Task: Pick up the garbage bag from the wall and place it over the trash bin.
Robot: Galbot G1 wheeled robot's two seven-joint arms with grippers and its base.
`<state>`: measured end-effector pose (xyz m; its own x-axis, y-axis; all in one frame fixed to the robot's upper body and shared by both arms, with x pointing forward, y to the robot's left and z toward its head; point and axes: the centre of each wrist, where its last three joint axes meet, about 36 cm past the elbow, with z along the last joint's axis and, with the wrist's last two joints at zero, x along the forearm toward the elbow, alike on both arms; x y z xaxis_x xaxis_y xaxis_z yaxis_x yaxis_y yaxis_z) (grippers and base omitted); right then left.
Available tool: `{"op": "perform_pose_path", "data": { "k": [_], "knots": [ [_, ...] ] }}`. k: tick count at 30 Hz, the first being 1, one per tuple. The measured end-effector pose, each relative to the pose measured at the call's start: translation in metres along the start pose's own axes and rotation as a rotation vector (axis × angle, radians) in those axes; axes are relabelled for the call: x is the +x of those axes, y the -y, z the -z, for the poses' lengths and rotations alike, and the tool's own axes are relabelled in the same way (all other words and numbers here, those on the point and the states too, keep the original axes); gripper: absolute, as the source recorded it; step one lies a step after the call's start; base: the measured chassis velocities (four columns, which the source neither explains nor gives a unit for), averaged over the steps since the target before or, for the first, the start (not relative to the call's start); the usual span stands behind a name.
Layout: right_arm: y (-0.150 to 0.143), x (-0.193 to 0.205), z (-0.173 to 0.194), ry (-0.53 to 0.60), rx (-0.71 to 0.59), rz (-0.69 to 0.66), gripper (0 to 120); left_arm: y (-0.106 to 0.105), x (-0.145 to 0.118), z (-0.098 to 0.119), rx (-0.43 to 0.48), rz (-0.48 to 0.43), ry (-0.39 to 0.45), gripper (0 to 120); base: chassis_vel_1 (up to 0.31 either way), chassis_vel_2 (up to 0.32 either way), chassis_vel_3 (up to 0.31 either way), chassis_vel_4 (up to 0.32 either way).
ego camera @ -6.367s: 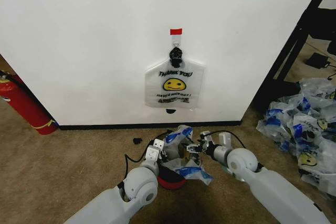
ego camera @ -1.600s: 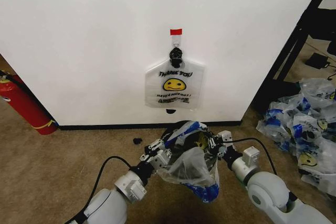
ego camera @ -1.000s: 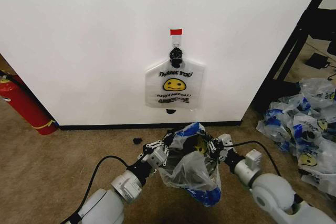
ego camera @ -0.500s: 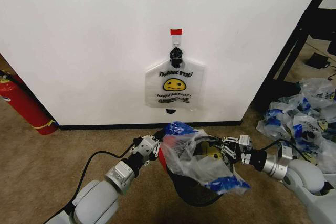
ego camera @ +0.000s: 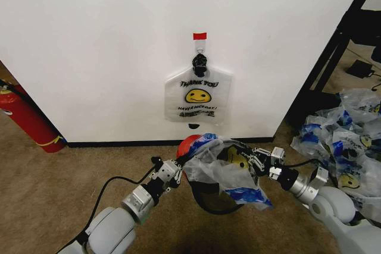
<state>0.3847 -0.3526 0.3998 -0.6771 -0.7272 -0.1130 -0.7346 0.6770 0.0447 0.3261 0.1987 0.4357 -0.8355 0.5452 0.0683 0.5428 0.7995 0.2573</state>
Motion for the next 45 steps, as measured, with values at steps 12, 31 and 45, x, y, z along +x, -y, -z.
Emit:
{"op": "perform_pose_path", "data": {
  "k": [12,31,45],
  "knots": [
    [-0.039,-0.017,-0.024,0.004,-0.131,-0.203,1,-0.024,-0.024,0.003,0.309,0.054,0.155,48,0.0,0.0,0.0,0.0],
    [-0.145,-0.069,-0.058,0.111,-0.385,-0.732,1,0.04,0.023,0.066,0.523,0.234,0.041,100,0.0,0.0,0.0,0.0],
    [-0.169,-0.093,-0.069,0.161,-0.329,-0.826,1,0.09,0.039,0.065,0.579,0.067,-0.062,97,0.0,0.0,0.0,0.0]
  ]
}}
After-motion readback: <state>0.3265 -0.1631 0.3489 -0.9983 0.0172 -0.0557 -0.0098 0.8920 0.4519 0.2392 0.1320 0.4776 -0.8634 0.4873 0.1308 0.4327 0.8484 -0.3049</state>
